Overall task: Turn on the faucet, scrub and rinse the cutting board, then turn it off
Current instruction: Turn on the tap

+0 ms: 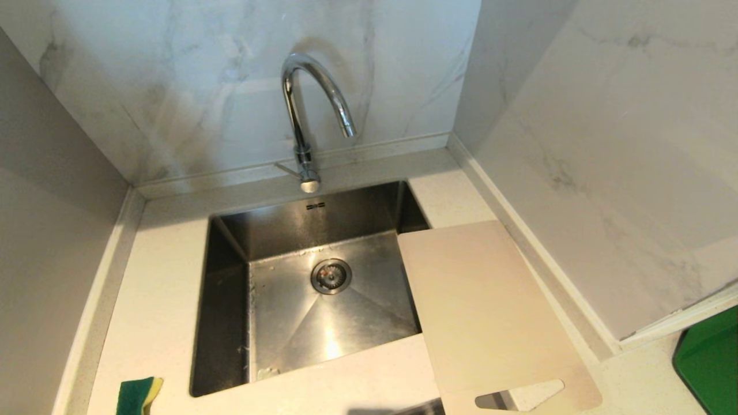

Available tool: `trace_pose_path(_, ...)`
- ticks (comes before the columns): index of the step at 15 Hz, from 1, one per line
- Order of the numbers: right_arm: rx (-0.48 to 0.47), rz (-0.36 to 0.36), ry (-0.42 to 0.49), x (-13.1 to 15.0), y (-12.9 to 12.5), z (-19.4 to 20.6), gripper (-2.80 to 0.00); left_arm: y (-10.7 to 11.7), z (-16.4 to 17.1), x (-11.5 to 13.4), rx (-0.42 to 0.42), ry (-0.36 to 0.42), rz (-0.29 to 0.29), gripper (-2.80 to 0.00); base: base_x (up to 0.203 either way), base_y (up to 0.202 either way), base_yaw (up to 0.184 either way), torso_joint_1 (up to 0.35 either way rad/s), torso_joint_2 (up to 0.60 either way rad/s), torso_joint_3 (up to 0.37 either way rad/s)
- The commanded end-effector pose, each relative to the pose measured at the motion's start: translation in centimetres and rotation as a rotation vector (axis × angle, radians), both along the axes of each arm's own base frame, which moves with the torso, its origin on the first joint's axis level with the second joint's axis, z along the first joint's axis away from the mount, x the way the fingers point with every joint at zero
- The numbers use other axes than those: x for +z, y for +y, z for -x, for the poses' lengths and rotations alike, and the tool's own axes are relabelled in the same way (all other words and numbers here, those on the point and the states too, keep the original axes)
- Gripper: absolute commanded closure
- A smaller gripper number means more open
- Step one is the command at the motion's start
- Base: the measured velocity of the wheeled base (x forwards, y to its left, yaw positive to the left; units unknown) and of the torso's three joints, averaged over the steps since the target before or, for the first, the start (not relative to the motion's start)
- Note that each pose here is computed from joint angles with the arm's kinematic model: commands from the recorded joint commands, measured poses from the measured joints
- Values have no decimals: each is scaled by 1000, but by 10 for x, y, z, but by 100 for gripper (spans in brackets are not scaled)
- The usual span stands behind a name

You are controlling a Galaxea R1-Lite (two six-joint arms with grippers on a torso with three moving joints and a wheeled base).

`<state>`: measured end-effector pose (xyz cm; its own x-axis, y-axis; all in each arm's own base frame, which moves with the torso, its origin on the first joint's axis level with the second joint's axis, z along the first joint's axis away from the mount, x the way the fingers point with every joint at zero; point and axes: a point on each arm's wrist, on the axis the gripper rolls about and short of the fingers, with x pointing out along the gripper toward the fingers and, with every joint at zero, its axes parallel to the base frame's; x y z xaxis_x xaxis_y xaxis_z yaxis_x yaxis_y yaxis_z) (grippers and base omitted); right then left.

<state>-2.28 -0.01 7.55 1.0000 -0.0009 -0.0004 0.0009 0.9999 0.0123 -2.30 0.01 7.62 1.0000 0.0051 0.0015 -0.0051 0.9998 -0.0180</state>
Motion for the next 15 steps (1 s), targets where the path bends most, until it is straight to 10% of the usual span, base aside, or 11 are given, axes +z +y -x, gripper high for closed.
trace_pose_path(1,1,0,1,0,0,0,0,0,0,0,1,1,-1,0,0,0,0,0,0,0)
trace_pose_path(15,4,9,0,0,0,0,0,0,1,0,-4,27,-35,0,0,0,0,0,0,0)
